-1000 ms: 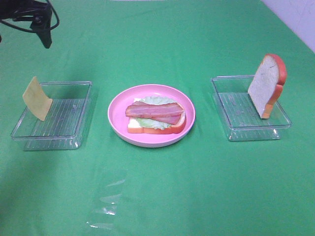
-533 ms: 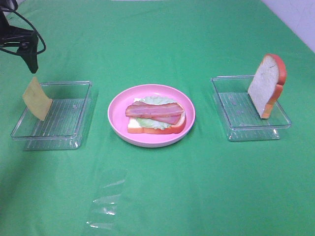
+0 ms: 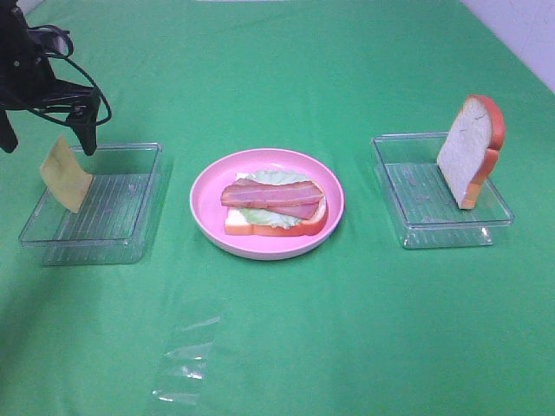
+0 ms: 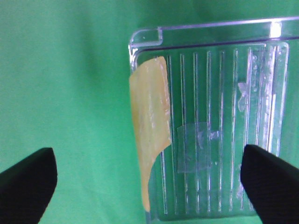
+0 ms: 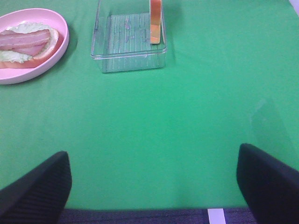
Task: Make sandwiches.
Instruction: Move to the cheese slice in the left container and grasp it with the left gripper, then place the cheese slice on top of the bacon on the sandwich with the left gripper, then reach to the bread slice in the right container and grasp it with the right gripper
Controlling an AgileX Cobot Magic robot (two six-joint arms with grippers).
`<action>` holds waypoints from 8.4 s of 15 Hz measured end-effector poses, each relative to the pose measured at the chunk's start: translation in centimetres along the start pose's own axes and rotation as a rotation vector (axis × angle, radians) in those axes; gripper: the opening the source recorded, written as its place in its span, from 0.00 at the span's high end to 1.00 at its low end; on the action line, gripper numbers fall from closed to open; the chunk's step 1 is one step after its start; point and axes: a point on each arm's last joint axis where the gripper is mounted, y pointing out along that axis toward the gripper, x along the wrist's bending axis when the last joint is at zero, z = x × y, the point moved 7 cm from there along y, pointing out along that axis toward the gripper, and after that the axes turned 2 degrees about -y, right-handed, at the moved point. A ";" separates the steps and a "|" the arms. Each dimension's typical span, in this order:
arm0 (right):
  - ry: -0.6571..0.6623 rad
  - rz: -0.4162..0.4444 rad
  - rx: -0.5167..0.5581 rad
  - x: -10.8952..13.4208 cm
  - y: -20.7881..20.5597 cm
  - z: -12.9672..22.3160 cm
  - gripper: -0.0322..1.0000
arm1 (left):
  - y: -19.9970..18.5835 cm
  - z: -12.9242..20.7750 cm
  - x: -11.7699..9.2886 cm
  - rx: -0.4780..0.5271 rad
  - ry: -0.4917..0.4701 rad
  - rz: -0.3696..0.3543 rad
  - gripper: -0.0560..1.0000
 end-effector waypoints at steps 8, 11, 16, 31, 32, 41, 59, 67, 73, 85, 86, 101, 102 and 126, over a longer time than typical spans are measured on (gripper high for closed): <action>0.000 0.000 0.000 0.0 0.0 0.0 0.08 | 2.2 0.0 0.1 0.039 -0.001 -0.008 0.06; 0.000 0.000 0.000 0.0 0.0 0.0 0.08 | 2.2 0.0 0.1 0.038 -0.001 -0.009 0.33; 0.000 0.000 0.000 0.0 0.0 0.0 0.08 | 2.2 0.0 0.1 0.038 -0.001 -0.009 0.51; 0.000 0.000 0.000 0.0 0.0 0.0 0.08 | 2.2 0.0 0.3 0.037 0.004 -0.021 0.95; 0.000 0.000 0.000 0.0 0.0 0.0 0.08 | 1.7 -0.1 0.2 0.028 0.002 -0.014 0.95; 0.000 0.000 0.000 0.0 0.0 0.0 0.08 | -10.3 -0.2 -5.9 -0.186 0.005 0.362 0.95; 0.000 0.000 0.000 0.0 0.0 0.0 0.08 | 0.3 6.0 -27.7 -0.060 0.354 0.501 0.95; 0.000 0.000 0.000 0.0 0.0 0.0 0.08 | 1.0 4.8 -26.1 -0.130 0.421 0.380 0.94; 0.000 0.000 0.000 0.0 0.0 0.0 0.08 | 1.0 4.3 -24.5 -0.150 0.444 0.265 0.05; 0.000 0.000 0.000 0.0 0.0 0.0 0.08 | -7.4 -0.7 -3.5 -0.177 0.134 0.027 0.01; 0.000 0.000 0.000 0.0 0.0 0.0 0.08 | -8.1 -1.0 -1.1 -0.191 0.098 0.015 0.01; 0.000 0.000 0.000 0.0 0.0 0.0 0.08 | -12.4 14.5 5.4 -0.088 -0.038 0.050 0.02; 0.000 0.000 0.000 0.0 0.0 0.0 0.08 | -13.3 16.9 5.0 -0.122 -0.034 0.052 0.02; 0.000 0.000 0.000 0.0 0.0 0.0 0.08 | -17.7 40.5 3.2 -0.970 -0.039 -0.009 0.02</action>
